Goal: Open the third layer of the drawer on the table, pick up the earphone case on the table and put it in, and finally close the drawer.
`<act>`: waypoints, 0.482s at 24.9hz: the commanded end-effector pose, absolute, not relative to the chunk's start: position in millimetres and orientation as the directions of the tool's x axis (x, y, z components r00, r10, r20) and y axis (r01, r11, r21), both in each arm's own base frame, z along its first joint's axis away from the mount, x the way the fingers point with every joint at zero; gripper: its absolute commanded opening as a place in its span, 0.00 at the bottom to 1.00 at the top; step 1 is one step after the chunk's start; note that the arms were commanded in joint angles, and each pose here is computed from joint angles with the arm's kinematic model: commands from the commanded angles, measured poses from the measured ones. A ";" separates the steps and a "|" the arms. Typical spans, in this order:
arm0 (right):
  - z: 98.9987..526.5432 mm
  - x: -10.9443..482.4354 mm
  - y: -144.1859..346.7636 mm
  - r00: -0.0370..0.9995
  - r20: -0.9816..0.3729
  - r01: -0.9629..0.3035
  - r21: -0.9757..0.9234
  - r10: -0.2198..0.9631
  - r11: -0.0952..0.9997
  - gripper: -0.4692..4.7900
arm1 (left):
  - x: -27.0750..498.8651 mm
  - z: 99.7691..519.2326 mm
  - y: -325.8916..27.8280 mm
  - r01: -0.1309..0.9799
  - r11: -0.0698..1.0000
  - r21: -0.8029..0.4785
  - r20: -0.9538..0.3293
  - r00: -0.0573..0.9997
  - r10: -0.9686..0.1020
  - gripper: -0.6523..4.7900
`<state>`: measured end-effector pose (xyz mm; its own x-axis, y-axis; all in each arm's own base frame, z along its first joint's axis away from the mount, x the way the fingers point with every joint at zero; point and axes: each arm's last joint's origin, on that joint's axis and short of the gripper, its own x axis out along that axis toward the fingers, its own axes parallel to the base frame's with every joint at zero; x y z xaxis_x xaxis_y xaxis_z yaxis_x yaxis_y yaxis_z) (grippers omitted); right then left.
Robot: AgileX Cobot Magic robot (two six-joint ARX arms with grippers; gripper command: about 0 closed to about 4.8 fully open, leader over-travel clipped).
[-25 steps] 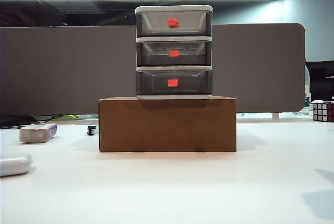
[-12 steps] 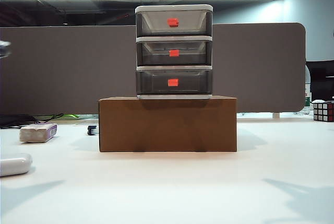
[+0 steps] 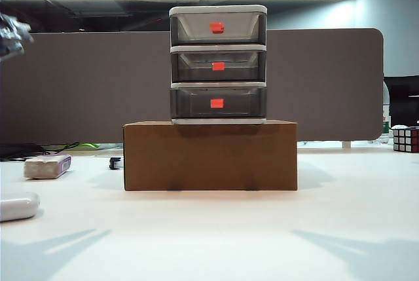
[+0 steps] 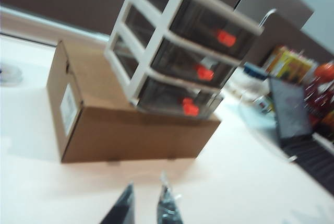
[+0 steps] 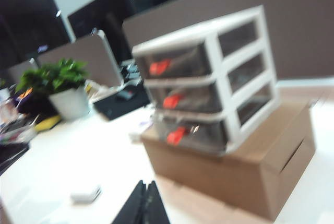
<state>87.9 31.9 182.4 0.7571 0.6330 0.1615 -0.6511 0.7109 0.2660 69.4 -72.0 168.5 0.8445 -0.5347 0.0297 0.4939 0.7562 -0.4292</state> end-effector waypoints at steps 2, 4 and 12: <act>177.6 88.3 37.7 0.783 0.063 -0.602 0.329 0.619 0.727 0.08 | 77.2 175.9 -81.2 0.512 0.769 -0.384 0.075 0.847 -0.527 0.29; 178.5 89.0 40.8 0.786 0.012 -0.587 0.325 0.618 0.741 0.08 | 82.5 176.2 -87.9 0.511 0.771 -0.380 0.070 0.847 -0.527 0.29; 202.6 110.3 60.5 0.761 -0.146 -0.591 0.246 0.632 0.768 0.08 | 133.1 178.0 -154.9 0.546 0.801 -0.246 -0.046 0.819 -0.572 0.63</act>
<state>106.1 58.5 194.9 0.7615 0.6274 -0.1625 -0.5769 0.7704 0.2714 127.3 -146.0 172.2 0.8263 -0.5554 -0.0939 0.5173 0.8142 -0.2636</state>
